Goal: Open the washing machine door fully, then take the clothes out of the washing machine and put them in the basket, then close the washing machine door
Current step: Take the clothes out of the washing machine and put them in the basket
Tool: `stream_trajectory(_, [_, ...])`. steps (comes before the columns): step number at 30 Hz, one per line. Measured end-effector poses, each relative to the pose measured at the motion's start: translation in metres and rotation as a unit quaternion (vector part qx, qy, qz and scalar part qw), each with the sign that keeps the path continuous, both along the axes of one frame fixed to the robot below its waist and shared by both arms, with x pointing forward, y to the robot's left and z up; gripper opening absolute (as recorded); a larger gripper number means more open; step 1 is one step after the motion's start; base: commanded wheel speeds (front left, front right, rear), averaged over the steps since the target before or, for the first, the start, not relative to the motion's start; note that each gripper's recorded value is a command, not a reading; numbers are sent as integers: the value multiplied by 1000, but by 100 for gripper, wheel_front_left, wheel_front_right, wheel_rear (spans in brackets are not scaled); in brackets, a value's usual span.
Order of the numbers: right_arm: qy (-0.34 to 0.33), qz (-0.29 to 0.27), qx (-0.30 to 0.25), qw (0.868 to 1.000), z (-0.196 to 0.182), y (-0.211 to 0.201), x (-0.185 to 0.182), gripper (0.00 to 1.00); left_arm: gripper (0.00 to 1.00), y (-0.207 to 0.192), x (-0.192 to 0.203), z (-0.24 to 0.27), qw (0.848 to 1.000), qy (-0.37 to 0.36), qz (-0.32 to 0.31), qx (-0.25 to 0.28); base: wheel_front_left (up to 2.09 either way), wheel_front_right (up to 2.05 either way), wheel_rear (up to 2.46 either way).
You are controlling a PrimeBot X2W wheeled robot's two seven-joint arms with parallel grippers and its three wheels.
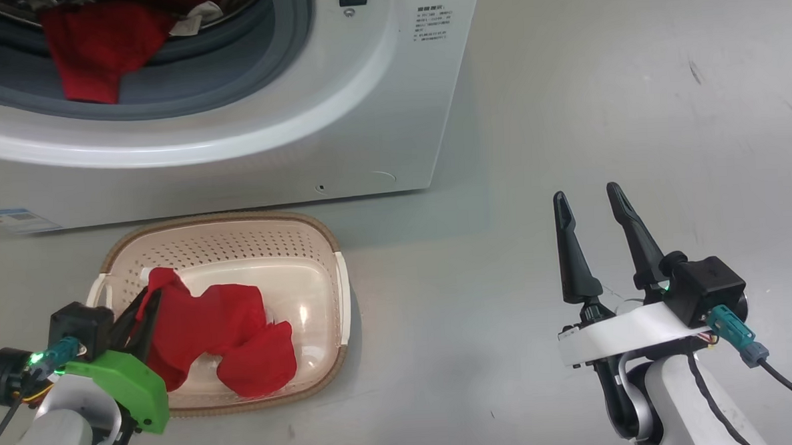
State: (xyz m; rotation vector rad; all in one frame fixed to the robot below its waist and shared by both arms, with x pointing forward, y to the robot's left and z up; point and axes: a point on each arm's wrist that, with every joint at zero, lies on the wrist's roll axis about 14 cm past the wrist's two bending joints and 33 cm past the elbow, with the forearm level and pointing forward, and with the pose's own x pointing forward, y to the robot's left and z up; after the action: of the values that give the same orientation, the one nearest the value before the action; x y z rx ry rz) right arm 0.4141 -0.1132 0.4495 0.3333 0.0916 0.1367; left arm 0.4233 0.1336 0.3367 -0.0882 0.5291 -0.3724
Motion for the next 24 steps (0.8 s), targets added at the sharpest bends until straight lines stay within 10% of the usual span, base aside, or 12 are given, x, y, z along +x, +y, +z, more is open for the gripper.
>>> stream_trajectory(24, [52, -64, -18, 996, -35, -35, 9, 100, 0, -19, 6, -122, 983, 166, -63, 44, 0, 0, 0])
